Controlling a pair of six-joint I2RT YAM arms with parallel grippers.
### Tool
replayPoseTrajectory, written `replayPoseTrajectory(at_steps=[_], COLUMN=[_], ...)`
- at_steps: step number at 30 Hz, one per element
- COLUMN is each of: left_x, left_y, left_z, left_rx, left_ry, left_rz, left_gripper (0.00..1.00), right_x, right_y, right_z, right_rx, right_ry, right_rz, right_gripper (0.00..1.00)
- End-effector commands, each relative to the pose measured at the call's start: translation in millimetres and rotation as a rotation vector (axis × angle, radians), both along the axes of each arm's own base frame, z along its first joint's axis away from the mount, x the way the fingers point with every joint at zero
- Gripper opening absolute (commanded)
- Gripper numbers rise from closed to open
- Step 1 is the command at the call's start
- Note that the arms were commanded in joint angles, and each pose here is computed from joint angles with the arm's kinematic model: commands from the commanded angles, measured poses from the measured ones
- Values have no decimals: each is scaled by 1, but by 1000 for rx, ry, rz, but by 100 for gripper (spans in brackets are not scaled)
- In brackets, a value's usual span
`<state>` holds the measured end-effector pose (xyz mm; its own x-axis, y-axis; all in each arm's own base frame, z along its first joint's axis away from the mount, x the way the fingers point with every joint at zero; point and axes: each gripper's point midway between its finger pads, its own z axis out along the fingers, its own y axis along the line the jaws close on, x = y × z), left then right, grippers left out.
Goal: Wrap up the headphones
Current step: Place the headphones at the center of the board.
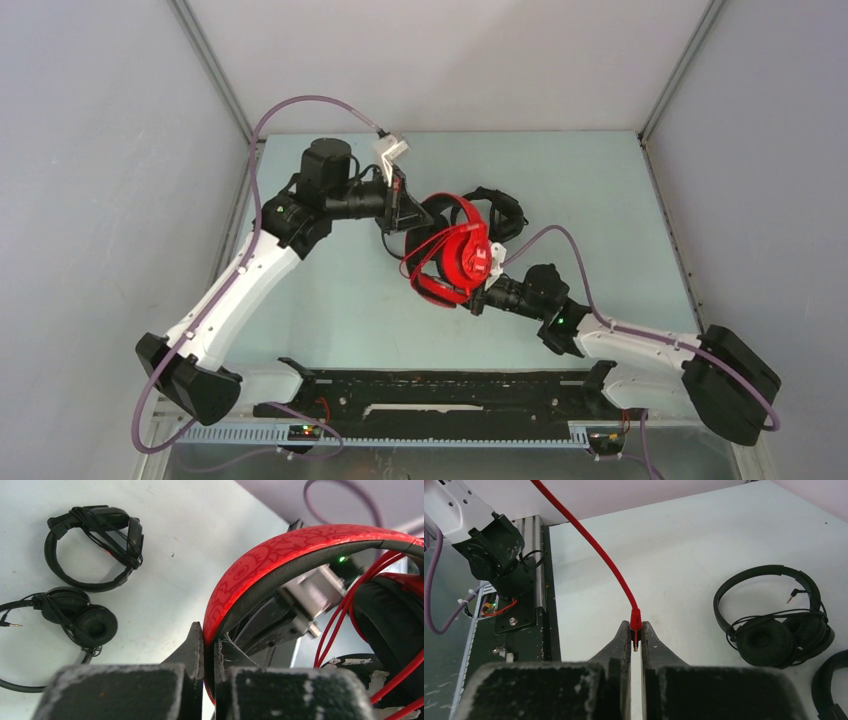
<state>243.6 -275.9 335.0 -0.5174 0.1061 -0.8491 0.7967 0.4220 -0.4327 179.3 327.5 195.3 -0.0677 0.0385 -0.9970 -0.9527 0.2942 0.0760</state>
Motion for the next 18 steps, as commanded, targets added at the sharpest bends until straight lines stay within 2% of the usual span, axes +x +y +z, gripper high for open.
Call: replayPoseTrajectory(at_steps=[1,6,12,18], left_x=[-5,26,13,20], left_y=[5,13,7,14], left_z=[-15,-48,-60,-73], left_rx=[101,214,191,257], left_ry=[-171,-185,-200,-201], left_rz=[-162,-109,-238,-218], left_gripper=[0,0,0,0], right_x=[-3,-10,-3,-2], right_y=[-14,-24,-39,-40], right_z=[-3,-13,-33,-35], right_rx=[0,0,-14,-27], right_ry=[36,69,118,115], right_rz=[-41,-55,-134,-139], right_gripper=[0,0,0,0])
